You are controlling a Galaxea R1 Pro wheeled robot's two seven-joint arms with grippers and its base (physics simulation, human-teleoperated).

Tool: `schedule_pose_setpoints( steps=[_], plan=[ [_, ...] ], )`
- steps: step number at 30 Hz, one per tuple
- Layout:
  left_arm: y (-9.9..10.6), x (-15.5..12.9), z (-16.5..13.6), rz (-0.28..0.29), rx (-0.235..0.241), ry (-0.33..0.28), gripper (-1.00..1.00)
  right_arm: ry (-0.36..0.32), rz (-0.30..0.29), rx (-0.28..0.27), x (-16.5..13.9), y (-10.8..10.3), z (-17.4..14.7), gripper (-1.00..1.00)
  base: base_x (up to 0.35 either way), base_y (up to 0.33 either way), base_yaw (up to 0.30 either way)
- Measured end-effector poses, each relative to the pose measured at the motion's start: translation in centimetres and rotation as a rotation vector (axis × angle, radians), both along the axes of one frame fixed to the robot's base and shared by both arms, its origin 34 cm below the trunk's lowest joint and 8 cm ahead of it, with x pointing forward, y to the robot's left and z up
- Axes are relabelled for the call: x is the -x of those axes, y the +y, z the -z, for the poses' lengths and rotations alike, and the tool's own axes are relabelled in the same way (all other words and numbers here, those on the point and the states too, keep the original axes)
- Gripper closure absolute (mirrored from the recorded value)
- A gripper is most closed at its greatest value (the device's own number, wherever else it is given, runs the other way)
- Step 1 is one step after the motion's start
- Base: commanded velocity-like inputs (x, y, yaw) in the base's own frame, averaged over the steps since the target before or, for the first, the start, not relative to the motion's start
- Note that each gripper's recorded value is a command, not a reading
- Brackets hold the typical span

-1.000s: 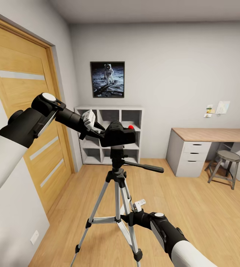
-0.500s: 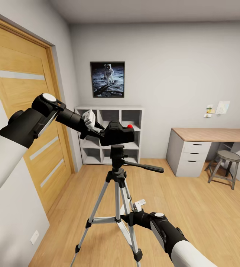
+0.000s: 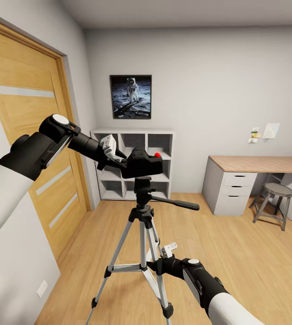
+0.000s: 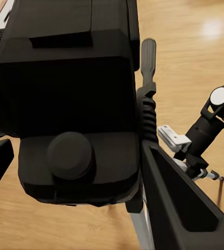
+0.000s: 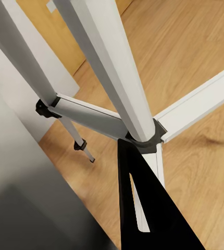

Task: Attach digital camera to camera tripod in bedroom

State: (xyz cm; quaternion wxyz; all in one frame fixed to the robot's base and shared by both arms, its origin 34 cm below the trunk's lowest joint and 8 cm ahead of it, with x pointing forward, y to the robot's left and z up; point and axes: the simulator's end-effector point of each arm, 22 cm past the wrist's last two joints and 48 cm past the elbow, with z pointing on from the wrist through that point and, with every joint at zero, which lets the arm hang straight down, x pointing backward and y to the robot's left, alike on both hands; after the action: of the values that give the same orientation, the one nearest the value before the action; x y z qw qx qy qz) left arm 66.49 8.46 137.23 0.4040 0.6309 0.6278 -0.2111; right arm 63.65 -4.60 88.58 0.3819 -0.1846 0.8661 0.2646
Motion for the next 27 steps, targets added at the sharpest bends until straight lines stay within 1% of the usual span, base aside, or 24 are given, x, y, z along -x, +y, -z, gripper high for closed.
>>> schedule_pose_setpoints(
  steps=[27],
  plan=[
    [0.01,-0.13,0.18,-0.001,-0.002,0.001,1.0,0.0,0.0,0.0,0.0,0.0,0.0,1.0,0.0,0.0,0.0]
  ],
)
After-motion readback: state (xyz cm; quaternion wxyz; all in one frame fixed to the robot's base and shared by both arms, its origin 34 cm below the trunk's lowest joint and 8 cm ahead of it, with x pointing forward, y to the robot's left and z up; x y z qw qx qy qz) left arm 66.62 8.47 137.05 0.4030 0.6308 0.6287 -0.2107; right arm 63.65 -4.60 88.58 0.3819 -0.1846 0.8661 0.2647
